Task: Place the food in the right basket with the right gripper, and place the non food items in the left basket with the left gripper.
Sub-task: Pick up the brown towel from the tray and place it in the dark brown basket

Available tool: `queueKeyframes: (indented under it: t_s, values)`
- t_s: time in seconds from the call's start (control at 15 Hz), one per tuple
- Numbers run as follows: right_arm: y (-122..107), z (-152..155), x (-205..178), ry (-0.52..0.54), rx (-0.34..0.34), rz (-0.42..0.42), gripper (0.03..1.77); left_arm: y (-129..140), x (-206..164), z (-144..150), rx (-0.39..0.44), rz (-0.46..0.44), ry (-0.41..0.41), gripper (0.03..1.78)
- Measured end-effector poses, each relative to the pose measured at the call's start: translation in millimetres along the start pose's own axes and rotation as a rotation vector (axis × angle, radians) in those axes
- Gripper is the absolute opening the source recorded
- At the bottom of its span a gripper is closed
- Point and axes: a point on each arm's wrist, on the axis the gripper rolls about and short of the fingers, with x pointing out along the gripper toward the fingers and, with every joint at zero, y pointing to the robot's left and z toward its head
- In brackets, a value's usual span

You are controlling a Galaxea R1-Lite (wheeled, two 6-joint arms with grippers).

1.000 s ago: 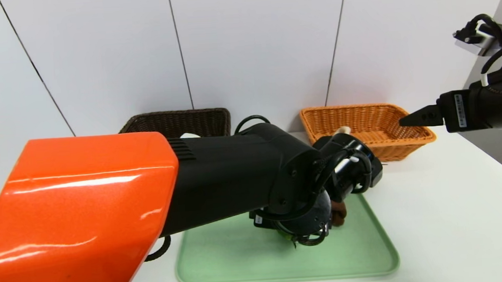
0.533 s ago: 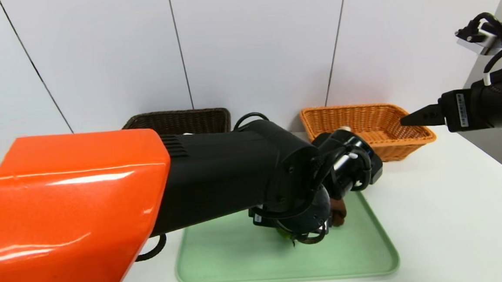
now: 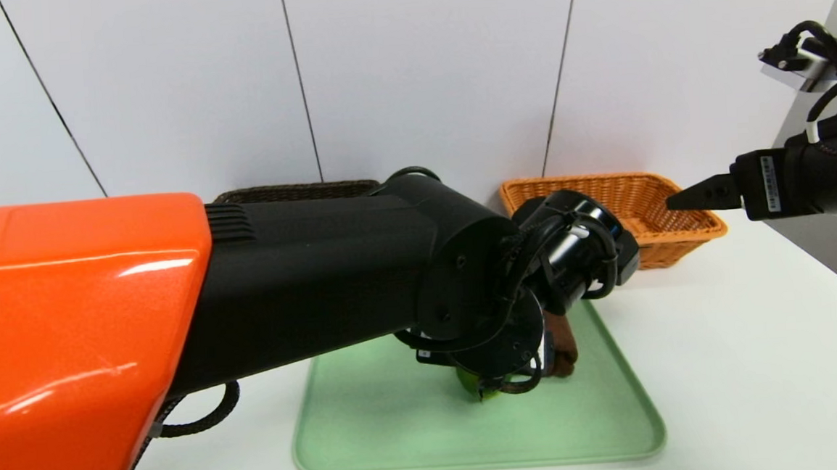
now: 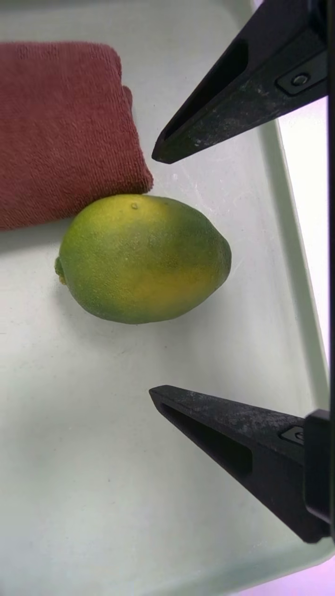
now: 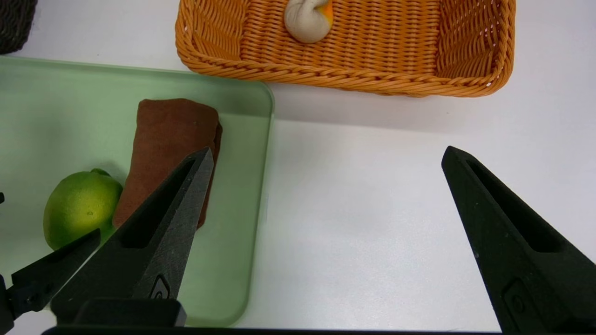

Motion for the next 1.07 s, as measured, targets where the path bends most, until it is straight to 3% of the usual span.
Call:
queueKeyframes:
  t_s: [0.2, 0.53, 1.07]
  values:
    - [0.6, -1.0, 0.6, 0.004, -0.002, 0.006, 1.70, -6.9, -3.1, 10.9, 0.015, -0.072, -0.093, 1.69]
    - [2.3, -1.8, 0.9, 0.008, -0.007, 0.012, 1.70, -22.6, 6.6, 22.3, 0.112, -0.149, -0.232, 1.69]
    - [2.6, -7.8, 6.0, 0.027, -0.008, 0.011, 1.70, -44.5, 60.8, 10.1, 0.182, -0.154, -0.266, 1.69]
